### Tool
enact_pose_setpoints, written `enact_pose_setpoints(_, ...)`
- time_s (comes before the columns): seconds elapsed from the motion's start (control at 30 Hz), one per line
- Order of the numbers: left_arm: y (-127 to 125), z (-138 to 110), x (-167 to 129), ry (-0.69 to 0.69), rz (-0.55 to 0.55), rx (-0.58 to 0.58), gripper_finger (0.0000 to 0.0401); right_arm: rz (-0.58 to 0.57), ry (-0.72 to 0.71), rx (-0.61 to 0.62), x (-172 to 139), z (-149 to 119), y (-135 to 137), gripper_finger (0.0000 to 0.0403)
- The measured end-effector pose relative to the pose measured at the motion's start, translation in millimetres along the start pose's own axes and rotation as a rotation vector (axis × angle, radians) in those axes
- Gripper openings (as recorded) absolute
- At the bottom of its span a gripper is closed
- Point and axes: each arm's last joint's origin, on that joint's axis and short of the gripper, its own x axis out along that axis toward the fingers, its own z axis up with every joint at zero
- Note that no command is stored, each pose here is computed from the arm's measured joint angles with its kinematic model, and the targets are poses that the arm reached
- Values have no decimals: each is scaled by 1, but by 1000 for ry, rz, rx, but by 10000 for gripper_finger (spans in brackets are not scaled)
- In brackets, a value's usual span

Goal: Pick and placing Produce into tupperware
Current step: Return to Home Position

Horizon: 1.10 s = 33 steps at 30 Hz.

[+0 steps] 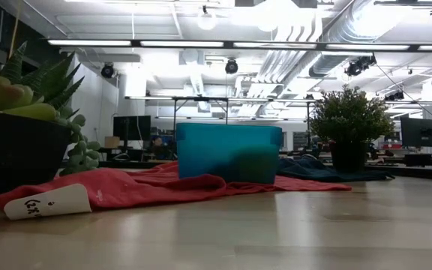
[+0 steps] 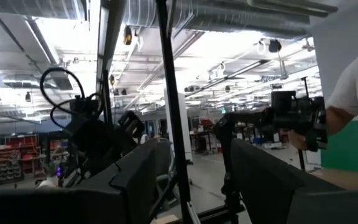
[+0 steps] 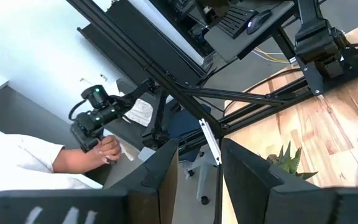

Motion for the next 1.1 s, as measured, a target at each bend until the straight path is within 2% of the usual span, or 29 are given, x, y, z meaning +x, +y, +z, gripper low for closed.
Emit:
enact_pose_setpoints(0.27, -4, -28, -19, -3, 42, -53, 193, -1, 1, -2, 0, 0, 0, 114)
enact_pose_setpoints(0.6, -5, -68, -27, -22, 104, -92, 193, -1, 2, -6, 0, 0, 0, 114)
enact_pose_setpoints(0.77, -6, -75, -28, -42, 113, -99, 193, -2, 2, 25, 0, 0, 0, 114)
enact_pose_setpoints(1.0, -2, -86, -31, -97, 207, -80, 193, -2, 2, 30, 0, 0, 0, 114)
enact_pose_setpoints(1.1, 1, -92, -34, -114, 199, -93, 193, -2, 2, 30, 0, 0, 0, 114)
